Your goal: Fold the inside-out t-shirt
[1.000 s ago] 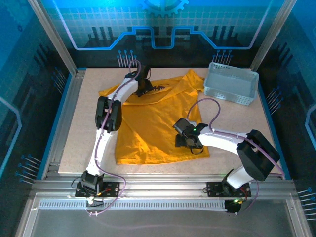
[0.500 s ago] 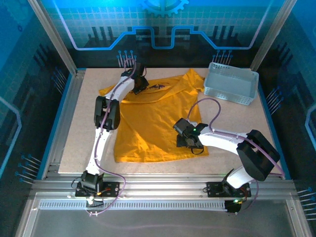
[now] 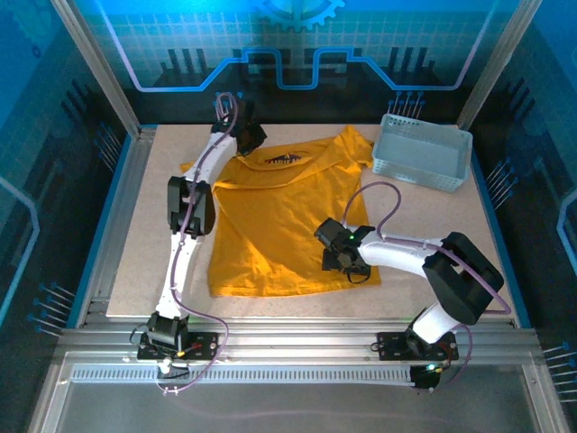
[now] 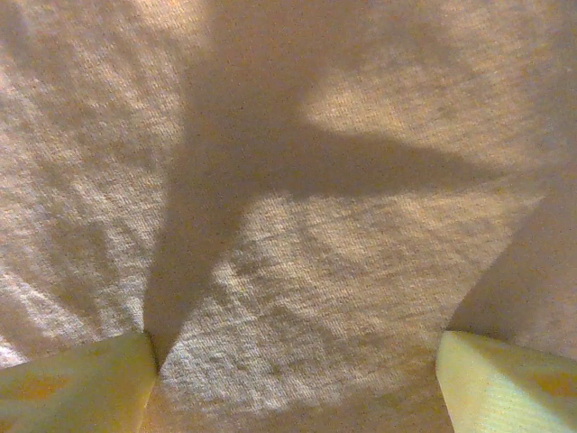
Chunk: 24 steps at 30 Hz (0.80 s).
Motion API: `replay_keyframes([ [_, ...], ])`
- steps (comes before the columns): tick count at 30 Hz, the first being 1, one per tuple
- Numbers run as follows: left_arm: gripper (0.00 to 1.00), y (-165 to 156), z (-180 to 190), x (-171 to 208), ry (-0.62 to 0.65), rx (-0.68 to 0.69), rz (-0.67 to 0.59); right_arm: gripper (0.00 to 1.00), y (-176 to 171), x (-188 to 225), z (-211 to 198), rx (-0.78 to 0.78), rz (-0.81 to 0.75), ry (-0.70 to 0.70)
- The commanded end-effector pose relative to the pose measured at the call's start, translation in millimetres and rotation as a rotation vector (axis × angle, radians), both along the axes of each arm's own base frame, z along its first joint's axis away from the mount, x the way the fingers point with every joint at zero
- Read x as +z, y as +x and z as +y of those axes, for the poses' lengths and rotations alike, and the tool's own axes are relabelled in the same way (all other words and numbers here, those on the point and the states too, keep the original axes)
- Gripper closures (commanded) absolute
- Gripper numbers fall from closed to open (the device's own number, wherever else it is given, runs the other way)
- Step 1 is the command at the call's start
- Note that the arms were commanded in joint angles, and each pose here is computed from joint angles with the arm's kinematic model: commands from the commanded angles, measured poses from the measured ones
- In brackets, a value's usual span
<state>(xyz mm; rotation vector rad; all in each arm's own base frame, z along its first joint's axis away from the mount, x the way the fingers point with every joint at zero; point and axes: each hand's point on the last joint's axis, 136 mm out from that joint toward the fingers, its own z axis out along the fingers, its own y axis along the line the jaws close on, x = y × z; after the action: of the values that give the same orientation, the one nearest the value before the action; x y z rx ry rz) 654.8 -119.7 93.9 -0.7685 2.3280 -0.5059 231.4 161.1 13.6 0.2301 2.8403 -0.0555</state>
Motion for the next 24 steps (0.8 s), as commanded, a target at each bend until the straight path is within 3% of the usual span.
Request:
replay_keyframes([
  [1, 0.98, 14, 10, 1, -0.056, -0.02, -0.027, 0.18, -27, -13, -27, -0.033, 0.085, -0.084],
  [7, 0.6, -30, 17, 11, 0.112, -0.028, 0.084, 0.17, -25, -10, -29, -0.04, 0.069, -0.085],
  [10, 0.48, -46, 28, 8, 0.151, -0.001, 0.119, 0.17, -27, -12, -35, -0.059, 0.085, -0.11],
  [15, 0.41, -59, 34, 2, 0.181, -0.004, 0.175, 0.17, -38, -14, -54, -0.13, 0.102, -0.119],
  [19, 0.34, -79, 27, 26, 0.248, -0.05, 0.144, 0.17, -37, -9, -60, -0.142, 0.074, -0.084],
  [24, 0.29, -129, 25, 60, 0.362, -0.093, 0.104, 0.17, -27, 13, -67, -0.145, 0.004, -0.073],
])
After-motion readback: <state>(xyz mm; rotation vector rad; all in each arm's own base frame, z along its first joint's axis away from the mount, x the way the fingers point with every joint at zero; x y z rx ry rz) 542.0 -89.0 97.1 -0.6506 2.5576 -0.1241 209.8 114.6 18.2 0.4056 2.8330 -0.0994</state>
